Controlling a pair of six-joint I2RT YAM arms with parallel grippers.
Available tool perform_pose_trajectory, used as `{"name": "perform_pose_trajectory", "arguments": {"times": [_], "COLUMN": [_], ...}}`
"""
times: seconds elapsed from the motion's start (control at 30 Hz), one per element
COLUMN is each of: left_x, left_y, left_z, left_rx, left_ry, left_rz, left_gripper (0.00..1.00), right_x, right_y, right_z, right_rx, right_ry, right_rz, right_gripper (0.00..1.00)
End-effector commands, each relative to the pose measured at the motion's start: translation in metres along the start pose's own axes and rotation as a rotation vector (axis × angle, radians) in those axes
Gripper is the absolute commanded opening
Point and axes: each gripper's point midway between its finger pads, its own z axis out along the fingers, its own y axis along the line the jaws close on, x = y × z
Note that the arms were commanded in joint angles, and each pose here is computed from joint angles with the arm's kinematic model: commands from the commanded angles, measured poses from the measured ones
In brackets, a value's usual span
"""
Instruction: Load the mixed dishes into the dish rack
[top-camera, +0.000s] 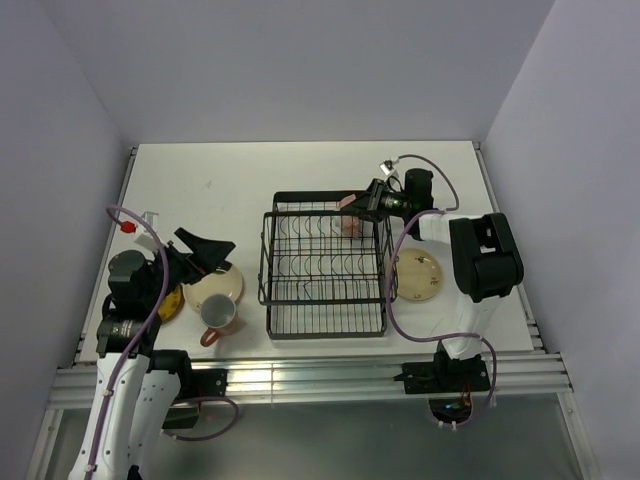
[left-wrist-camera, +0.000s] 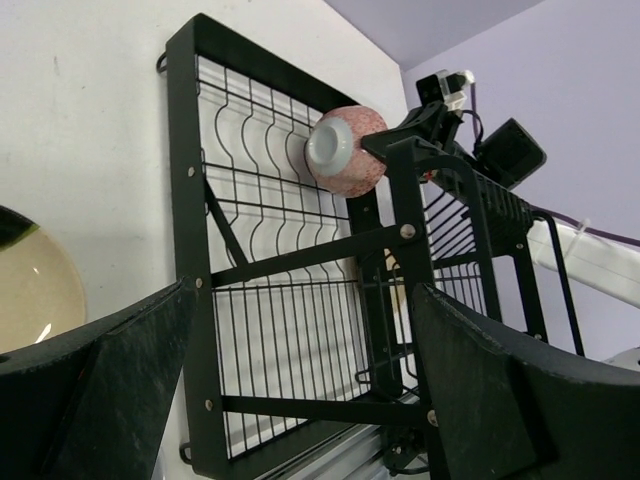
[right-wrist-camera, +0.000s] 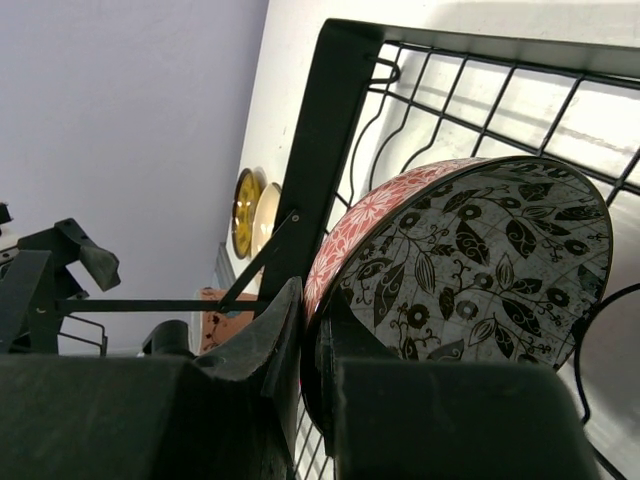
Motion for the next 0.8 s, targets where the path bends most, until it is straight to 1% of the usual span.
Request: {"name": "perform_pose_trajectory", "arguments": {"times": [0.0,0.07,0.1,0.17,0.3,0.37,0.47,0.5,0.6,0.77], "left_x": [-0.007,-0.006,-0.006,-0.005,-0.007,-0.006,-0.007,-0.007,-0.012,-0.017], "left_y": [0.001,0.004,0.005,0.007,0.01,0.015,0.022,0.023,0.027,0.028], "left_z": [0.0,0.001,0.001,0.001,0.0,0.0,-0.002,-0.002,-0.006,-0.013], "left_rx": [-0.024,-0.033,-0.041,-0.049,-0.074,-0.099,-0.143,-0.152,-0.197,-0.251], "left_ry": [-0.016,-0.011,-0.01,-0.008,-0.016,-0.015,-0.024,-0.026,-0.05,-0.071], "left_rz": [0.031,0.026,0.023,0.02,0.021,0.015,0.004,-0.002,-0.036,-0.064], "left_gripper": [0.95,0.95,0.95,0.95,0.95,0.96,0.96,0.96,0.96,0.97], "right_x": [0.001,0.002,0.002,0.003,0.004,0.004,0.003,0.003,0.003,0.0], "right_y": [-0.002,-0.004,-0.004,-0.005,-0.006,-0.004,0.0,0.002,0.004,0.004], "right_z": [-0.004,-0.005,-0.005,-0.007,-0.009,-0.011,-0.014,-0.014,-0.017,-0.024], "right_rx": [0.008,0.021,0.023,0.031,0.043,0.042,0.039,0.037,0.039,0.083], "right_ry": [-0.002,-0.001,0.0,-0.002,0.001,-0.001,-0.006,-0.008,-0.011,-0.027], "right_rz": [-0.023,-0.022,-0.024,-0.027,-0.028,-0.035,-0.044,-0.048,-0.048,-0.06], "right_gripper": [0.1,0.18,0.23,0.25,0.38,0.4,0.49,0.53,0.6,0.64]}}
